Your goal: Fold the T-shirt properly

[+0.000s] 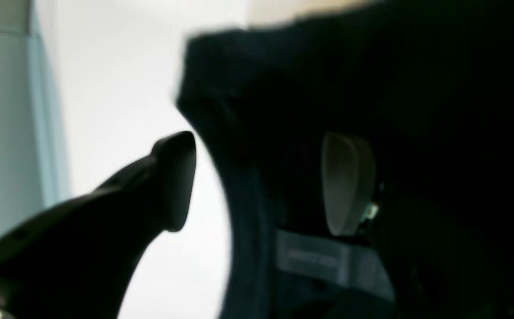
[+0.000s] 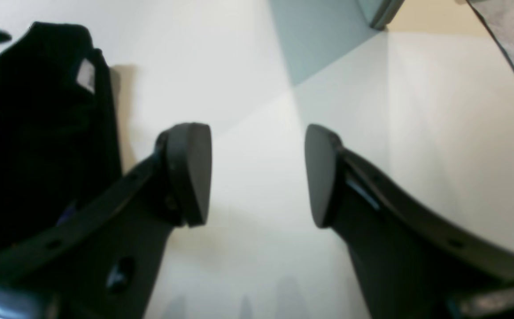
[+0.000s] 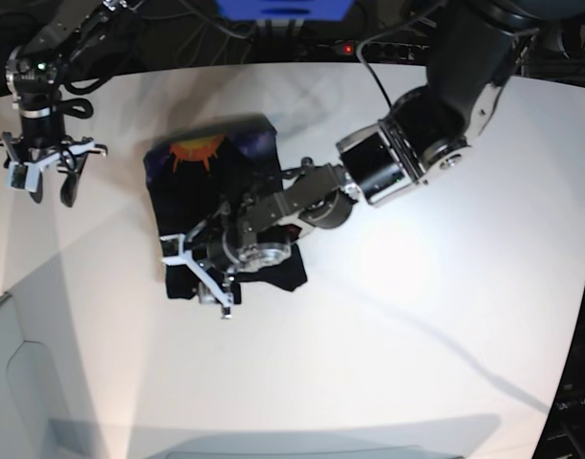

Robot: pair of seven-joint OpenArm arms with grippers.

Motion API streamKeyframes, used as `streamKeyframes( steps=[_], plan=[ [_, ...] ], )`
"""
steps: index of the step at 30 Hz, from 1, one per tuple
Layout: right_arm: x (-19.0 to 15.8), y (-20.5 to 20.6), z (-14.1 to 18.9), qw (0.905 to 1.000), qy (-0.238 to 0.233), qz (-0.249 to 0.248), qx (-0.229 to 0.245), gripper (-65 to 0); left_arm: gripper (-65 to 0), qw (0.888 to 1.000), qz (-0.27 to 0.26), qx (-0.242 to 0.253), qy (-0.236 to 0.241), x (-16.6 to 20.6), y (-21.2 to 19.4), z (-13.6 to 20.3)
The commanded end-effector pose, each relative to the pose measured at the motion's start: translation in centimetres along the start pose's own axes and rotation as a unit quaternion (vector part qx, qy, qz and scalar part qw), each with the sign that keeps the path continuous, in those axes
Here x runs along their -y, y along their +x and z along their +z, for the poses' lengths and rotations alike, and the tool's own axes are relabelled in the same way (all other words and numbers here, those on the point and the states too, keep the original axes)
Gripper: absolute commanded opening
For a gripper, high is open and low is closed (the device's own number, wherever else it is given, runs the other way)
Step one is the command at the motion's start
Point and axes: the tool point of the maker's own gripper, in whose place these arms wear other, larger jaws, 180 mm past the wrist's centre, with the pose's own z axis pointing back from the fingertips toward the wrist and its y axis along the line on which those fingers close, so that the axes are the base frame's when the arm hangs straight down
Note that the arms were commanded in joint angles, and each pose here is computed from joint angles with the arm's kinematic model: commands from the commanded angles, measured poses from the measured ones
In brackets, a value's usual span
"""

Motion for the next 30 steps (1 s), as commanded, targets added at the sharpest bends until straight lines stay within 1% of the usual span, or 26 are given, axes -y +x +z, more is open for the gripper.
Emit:
streamKeyframes(
  steps=[1, 3, 5, 7, 8, 10, 11, 12, 14, 15, 18, 20, 23, 26, 28, 30],
  plan=[
    [-0.2, 1.5, 0.2, 0.9996, 0.003, 0.001, 0.028, -34.0, -21.8, 0.999, 0.002, 0.029, 0.033, -3.1, 2.0, 0.9],
    [-0.2, 1.4, 0.2, 0.9996, 0.004, 0.000, 0.028, -34.1, -21.8, 0.996, 0.033, 0.045, 0.064, -5.9, 2.4, 2.0],
    [-0.3, 1.5, 0.2, 0.9996, 0.005, 0.000, 0.029, -34.3, -21.8, 0.991, 0.070, 0.063, 0.100, -9.2, 2.5, 3.6],
    [-1.1, 1.7, -0.1, 0.9994, 0.016, 0.000, 0.031, -34.4, -21.8, 0.982, 0.109, 0.067, 0.138, -12.1, 0.9, 5.4],
    [-1.7, 1.7, -0.3, 0.9992, 0.025, 0.001, 0.032, -34.4, -21.8, 0.976, 0.133, 0.065, 0.160, -13.5, -0.5, 6.7],
    [-2.3, 1.9, -0.5, 0.9988, 0.034, 0.003, 0.034, -34.4, -21.8, 0.960, 0.179, 0.066, 0.207, -16.2, -3.0, 9.7],
    [-2.7, 1.9, -0.6, 0.9986, 0.040, 0.003, 0.033, -34.4, -21.8, 0.949, 0.205, 0.059, 0.231, -17.1, -5.0, 11.3],
    [-3.3, 2.1, -0.8, 0.9982, 0.048, 0.004, 0.036, -34.4, -21.8, 0.938, 0.228, 0.045, 0.257, -17.9, -7.5, 13.2],
    [-5.1, 2.3, -1.2, 0.9964, 0.075, 0.007, 0.039, -34.4, -21.8, 0.915, 0.272, 0.013, 0.298, -17.9, -12.4, 16.9],
    [-6.2, 2.5, -1.3, 0.9951, 0.090, 0.008, 0.040, -34.4, -21.8, 0.903, 0.291, -0.004, 0.317, -17.6, -14.7, 18.6],
    [-9.4, 2.7, -1.6, 0.9898, 0.135, 0.013, 0.042, -34.4, -21.8, 0.870, 0.340, -0.058, 0.352, -15.0, -21.0, 22.6],
    [-11.2, 2.2, -1.9, 0.9860, 0.162, 0.011, 0.037, -34.4, -21.8, 0.849, 0.370, -0.097, 0.365, -12.0, -24.7, 24.9],
    [-12.7, 0.2, -2.8, 0.9826, 0.185, -0.004, 0.011, -34.3, -21.8, 0.822, 0.407, -0.151, 0.369, -7.3, -28.9, 27.3],
    [-13.7, -2.5, -4.0, 0.9788, 0.202, -0.025, -0.024, -34.3, -21.8, 0.806, 0.430, -0.193, 0.359, -3.0, -31.4, 28.8],
    [-13.5, -3.7, -4.3, 0.9778, 0.204, -0.028, -0.041, -34.3, -21.8, 0.800, 0.443, -0.203, 0.351, -1.0, -32.0, 29.4],
    [-13.3, -4.7, -4.4, 0.9768, 0.206, -0.026, -0.054, -34.3, -21.8, 0.791, 0.464, -0.200, 0.346, 0.4, -32.3, 30.1]
  ],
)
